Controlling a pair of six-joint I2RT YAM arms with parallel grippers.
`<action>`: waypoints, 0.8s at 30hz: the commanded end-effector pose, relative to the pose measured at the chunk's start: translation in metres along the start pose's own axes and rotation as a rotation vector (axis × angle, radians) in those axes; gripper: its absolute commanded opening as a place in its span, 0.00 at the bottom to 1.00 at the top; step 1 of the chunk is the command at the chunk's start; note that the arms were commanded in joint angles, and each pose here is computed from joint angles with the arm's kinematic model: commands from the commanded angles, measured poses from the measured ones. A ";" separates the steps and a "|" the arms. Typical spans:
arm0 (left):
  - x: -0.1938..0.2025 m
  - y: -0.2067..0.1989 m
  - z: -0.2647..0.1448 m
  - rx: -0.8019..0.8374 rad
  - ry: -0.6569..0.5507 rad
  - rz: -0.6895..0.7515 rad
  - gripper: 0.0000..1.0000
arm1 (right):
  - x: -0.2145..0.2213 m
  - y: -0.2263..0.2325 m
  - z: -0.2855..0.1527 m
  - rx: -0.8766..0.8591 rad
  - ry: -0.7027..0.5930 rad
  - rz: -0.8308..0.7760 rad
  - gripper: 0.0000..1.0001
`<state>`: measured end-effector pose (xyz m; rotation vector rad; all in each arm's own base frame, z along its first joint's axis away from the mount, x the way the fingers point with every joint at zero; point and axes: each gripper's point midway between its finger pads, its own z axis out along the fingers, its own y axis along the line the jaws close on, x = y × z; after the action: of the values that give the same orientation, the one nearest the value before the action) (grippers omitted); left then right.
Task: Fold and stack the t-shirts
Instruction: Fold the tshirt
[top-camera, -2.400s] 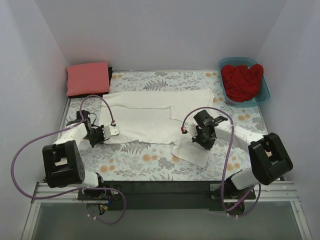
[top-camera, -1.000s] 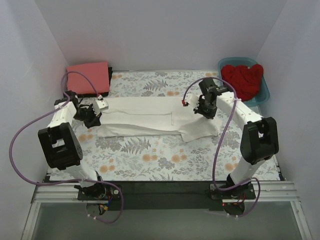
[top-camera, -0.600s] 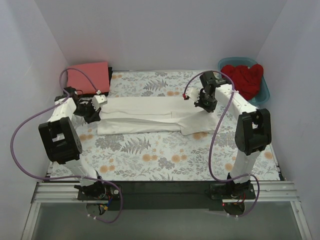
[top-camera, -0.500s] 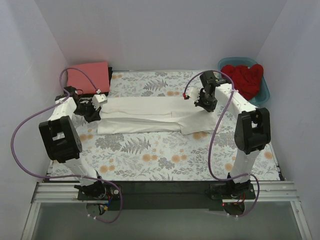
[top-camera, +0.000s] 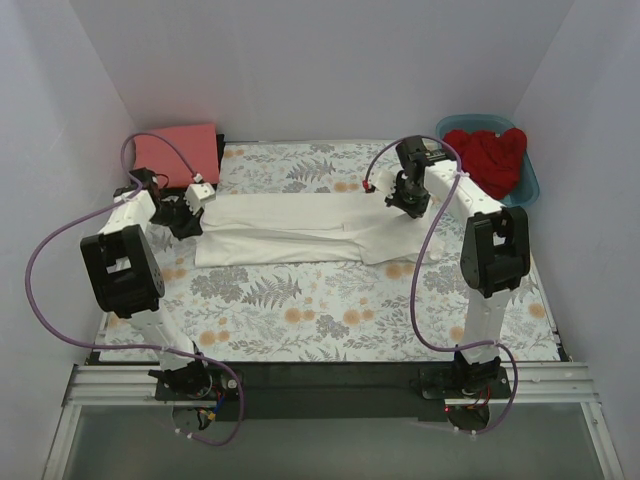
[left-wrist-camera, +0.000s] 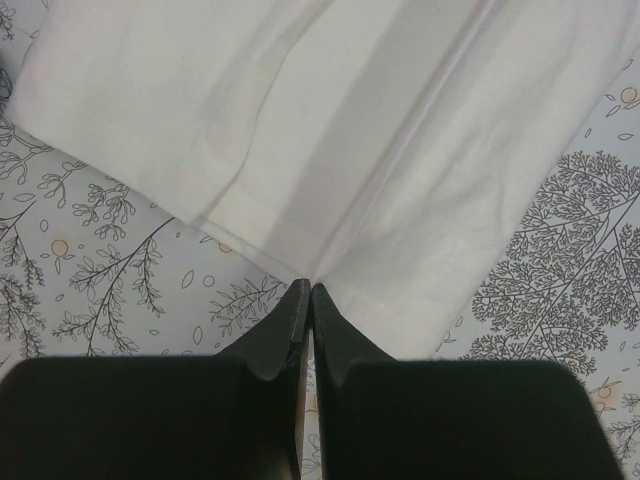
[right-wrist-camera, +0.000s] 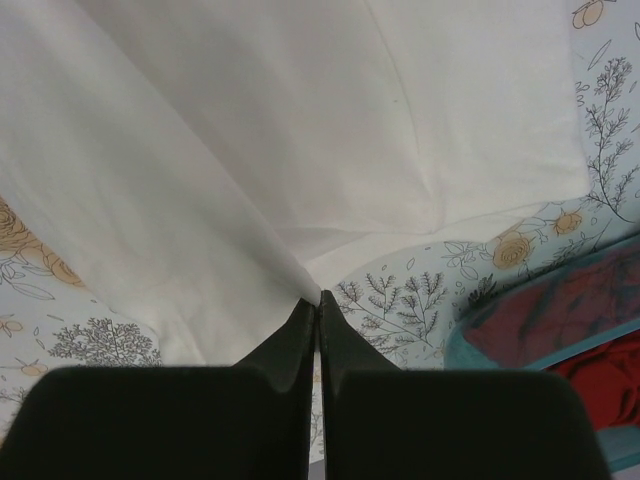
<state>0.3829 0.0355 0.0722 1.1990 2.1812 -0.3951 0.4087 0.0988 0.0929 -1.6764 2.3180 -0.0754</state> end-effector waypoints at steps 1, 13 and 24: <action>-0.013 0.017 0.000 -0.044 -0.016 0.039 0.00 | -0.005 -0.009 -0.005 0.012 -0.011 -0.032 0.01; -0.008 0.024 0.009 -0.048 0.002 0.034 0.00 | -0.006 -0.019 0.006 0.014 0.006 -0.032 0.01; -0.006 0.033 0.017 -0.050 0.013 0.028 0.00 | 0.000 -0.021 0.017 0.000 0.025 -0.021 0.01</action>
<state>0.4034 0.0377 0.0559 1.1973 2.2039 -0.3681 0.4208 0.0981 0.0713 -1.6892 2.3563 -0.0672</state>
